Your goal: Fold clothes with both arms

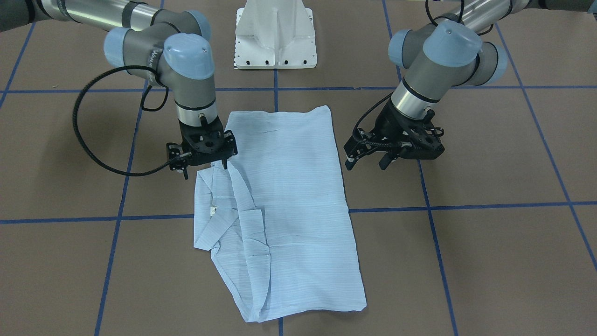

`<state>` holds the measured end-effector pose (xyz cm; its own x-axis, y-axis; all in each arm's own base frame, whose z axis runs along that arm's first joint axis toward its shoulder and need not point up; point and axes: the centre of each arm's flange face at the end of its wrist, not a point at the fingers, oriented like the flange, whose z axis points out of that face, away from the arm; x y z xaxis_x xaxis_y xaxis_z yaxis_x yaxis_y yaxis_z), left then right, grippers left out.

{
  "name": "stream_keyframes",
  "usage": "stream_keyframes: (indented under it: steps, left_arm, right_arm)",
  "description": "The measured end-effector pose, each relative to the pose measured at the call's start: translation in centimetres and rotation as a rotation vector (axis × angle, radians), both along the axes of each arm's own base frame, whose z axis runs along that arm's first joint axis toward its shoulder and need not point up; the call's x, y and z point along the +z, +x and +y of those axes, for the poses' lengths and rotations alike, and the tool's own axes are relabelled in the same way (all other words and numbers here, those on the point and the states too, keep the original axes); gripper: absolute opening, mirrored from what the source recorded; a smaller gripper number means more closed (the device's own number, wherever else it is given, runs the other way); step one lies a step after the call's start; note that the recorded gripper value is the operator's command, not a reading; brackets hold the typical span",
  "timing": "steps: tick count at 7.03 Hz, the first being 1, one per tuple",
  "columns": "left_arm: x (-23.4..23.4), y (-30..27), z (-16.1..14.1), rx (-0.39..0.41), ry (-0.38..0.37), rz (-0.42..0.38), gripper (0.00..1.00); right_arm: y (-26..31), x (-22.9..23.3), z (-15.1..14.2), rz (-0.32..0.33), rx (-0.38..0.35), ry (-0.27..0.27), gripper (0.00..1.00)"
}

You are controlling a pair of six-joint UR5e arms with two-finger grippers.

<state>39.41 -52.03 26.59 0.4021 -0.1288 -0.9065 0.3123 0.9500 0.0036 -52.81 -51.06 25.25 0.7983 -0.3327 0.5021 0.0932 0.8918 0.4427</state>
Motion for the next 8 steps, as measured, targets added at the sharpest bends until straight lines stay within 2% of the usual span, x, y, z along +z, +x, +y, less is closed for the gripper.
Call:
stream_keyframes:
  steps: [2,3,8]
  left_arm:
    - [0.1,0.0,0.0,0.001,0.001,-0.001,1.0]
    - [0.1,0.0,0.0,0.001,0.001,-0.002,1.0]
    - [0.0,0.1,0.0,0.002,0.004,0.0,1.0]
  right_arm:
    - [-4.0,0.4,-2.3,-0.011,0.001,0.02,1.0]
    - [-4.7,0.3,-2.5,-0.012,-0.002,0.023,1.0]
    - [-5.9,2.9,-1.4,0.029,-0.045,0.023,1.0]
